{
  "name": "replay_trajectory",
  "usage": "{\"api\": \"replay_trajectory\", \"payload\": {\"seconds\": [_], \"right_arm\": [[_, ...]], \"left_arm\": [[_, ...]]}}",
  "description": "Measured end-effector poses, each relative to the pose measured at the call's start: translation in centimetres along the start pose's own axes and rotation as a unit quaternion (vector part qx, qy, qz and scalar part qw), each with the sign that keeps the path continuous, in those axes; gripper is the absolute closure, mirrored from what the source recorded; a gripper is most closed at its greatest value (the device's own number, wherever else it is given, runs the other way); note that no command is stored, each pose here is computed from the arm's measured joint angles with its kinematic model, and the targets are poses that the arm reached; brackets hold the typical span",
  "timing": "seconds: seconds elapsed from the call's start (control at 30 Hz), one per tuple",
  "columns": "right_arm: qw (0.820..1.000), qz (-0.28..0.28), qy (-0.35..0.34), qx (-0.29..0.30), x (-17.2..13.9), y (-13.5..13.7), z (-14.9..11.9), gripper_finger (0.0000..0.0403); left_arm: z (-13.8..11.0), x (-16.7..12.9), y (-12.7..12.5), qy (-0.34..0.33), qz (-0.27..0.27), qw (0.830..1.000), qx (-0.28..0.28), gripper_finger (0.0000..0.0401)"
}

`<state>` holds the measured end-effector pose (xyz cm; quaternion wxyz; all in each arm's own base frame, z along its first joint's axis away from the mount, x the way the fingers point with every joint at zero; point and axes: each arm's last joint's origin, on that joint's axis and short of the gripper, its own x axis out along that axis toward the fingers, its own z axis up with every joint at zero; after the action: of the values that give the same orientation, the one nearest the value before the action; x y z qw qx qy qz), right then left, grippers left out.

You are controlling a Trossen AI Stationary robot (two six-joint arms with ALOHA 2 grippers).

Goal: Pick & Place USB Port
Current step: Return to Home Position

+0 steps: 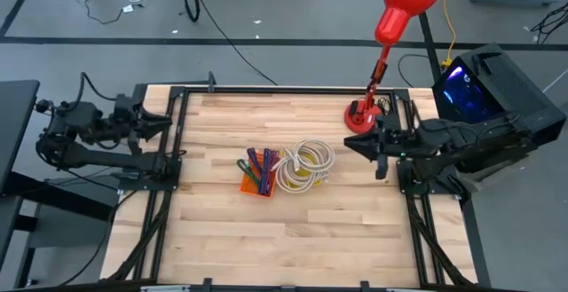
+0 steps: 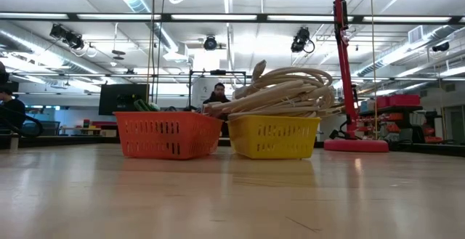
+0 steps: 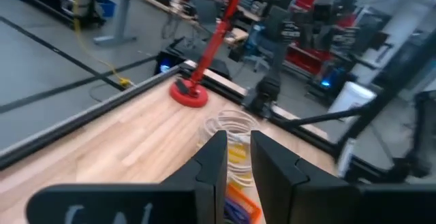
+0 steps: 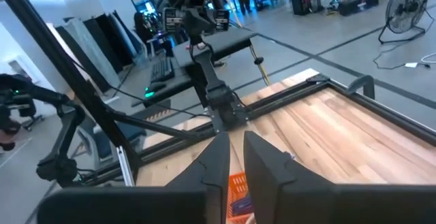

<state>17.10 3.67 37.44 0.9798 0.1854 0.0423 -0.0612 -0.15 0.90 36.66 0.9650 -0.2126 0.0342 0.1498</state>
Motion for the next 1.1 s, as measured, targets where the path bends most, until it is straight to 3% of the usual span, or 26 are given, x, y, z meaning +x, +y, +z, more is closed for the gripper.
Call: {"api": "replay_trajectory", "payload": {"seconds": [0.17, 0.3, 0.47, 0.7, 0.83, 1.1], "right_arm": [[1.0, 0.005, -0.014, 0.005, -1.9, -1.1, -0.7, 0.0356], [1.0, 0.008, -0.021, 0.015, -3.0, -2.2, -2.1, 0.0356], [0.997, 0.027, -0.047, 0.046, -4.7, -3.6, -3.6, 0.0356], [0.995, 0.03, -0.085, 0.048, -6.4, -5.2, -5.5, 0.0356], [0.99, 0.018, -0.136, 0.039, -7.6, -5.9, -5.6, 0.0356], [0.976, 0.029, -0.215, 0.03, -9.7, -7.1, -6.1, 0.036]], "left_arm": [[0.1, 0.0, 0.3, -0.021, 0.056, 0.998, 0.022, 0.0332], [0.0, -0.2, 0.4, -0.018, 0.05, 0.998, 0.02, 0.0332], [-0.7, -1.2, 1.1, -0.011, 0.047, 0.999, -0.014, 0.0332], [-1.7, -2.5, 2.2, -0.06, 0.054, 0.995, -0.063, 0.0332], [-2.8, -1.7, 2.5, -0.058, 0.061, 0.994, -0.065, 0.0332], [-4.4, 1.8, 2.2, -0.116, 0.059, 0.99, -0.046, 0.0332]]}}
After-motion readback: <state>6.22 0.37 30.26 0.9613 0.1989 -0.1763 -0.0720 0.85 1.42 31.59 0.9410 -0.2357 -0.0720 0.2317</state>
